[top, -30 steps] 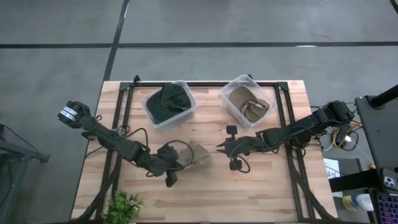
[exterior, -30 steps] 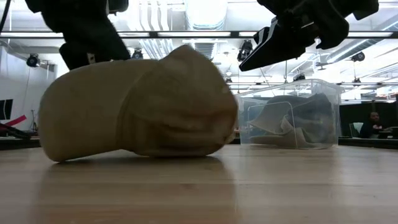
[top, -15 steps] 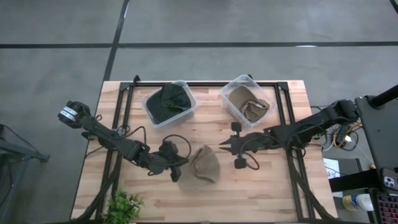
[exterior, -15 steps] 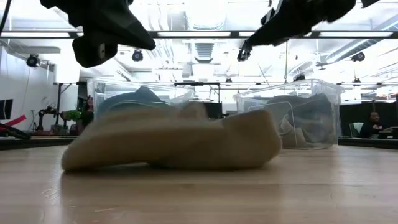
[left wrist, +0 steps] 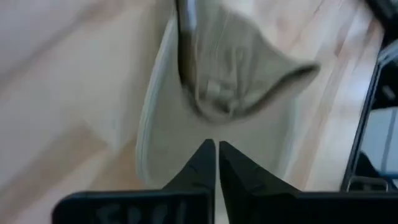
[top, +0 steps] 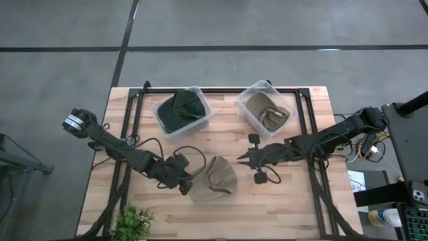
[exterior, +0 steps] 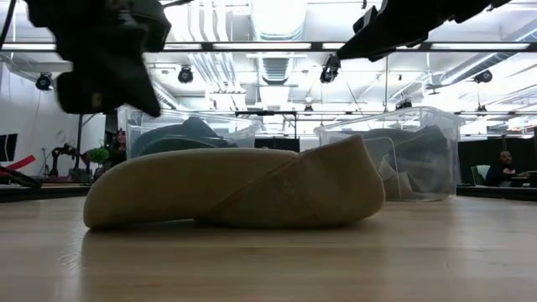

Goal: Pick & Place hat
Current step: Put the brown cap into the right transparent bin

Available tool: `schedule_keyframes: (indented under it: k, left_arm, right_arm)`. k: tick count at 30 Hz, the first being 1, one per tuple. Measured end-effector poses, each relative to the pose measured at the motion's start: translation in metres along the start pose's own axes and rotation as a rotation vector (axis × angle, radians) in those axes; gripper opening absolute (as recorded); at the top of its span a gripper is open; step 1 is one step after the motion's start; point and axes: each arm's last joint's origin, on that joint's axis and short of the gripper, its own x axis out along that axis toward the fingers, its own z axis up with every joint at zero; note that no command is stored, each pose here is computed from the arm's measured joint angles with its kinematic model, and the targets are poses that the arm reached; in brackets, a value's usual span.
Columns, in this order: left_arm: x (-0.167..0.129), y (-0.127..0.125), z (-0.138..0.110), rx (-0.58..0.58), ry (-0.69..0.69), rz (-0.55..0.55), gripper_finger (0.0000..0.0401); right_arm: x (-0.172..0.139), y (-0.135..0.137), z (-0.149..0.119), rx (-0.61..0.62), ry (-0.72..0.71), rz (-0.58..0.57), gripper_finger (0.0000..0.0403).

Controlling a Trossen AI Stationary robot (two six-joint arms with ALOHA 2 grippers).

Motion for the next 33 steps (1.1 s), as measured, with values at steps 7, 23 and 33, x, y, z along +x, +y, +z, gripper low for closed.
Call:
schedule_keyframes:
  k: [7,23,33]
  left_arm:
    - [0.001,0.006,0.003,0.007,0.000,0.052,0.0093]
    - [0.026,0.029,0.019,-0.004,0.066,0.117,0.0172]
    - [0.046,0.035,0.016,0.001,0.127,0.123,0.0169]
  right_arm:
    - [0.001,0.000,-0.005,-0.005,0.015,0.003,0.0052]
    - [0.003,0.002,-0.019,0.004,0.050,0.005,0.0052]
    - [0.003,0.002,-0.019,0.008,0.047,0.004,0.0052]
